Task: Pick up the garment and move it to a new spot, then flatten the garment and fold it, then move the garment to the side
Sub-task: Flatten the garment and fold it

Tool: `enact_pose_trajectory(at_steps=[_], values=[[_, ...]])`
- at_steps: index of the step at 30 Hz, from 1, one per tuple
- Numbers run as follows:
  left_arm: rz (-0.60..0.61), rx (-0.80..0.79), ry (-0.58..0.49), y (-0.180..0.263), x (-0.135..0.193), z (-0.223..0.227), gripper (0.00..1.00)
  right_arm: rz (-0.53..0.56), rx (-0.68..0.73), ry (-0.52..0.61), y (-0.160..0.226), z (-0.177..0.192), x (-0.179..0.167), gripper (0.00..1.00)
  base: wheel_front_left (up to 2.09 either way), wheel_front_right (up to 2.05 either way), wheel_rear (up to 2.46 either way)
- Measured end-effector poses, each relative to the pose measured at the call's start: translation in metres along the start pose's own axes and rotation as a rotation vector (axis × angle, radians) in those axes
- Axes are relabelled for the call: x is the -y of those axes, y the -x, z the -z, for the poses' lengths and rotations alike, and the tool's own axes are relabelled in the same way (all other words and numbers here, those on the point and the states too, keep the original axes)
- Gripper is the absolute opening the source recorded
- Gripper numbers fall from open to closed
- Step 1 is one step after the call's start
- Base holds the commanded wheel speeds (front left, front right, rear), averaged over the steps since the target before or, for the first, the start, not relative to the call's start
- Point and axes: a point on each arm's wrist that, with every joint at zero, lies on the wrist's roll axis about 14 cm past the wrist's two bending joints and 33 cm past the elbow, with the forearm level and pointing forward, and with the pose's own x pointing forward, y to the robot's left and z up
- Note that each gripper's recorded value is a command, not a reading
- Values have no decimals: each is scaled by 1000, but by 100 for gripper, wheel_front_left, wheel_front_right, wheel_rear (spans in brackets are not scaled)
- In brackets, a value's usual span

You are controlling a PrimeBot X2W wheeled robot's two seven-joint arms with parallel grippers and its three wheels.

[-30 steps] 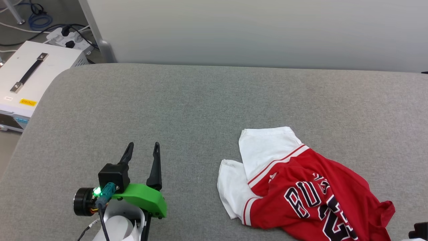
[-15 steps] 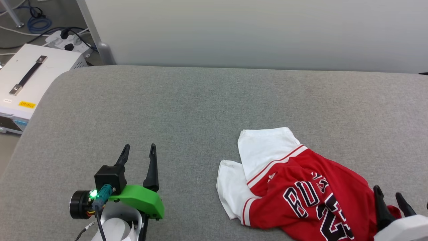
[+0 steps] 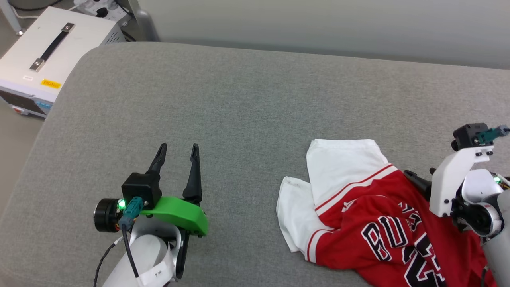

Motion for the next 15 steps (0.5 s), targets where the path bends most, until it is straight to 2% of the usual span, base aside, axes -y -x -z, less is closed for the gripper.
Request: enact_pose_trajectory(at_steps=[8, 15], values=[[-32, 5, 3, -12, -9, 2, 100, -84, -174, 157, -50, -8, -23, 100, 0, 0, 0], [-72, -34, 4, -16, -21, 19, 100, -136, -327, 214, -87, 17, -35, 100, 0, 0, 0]])
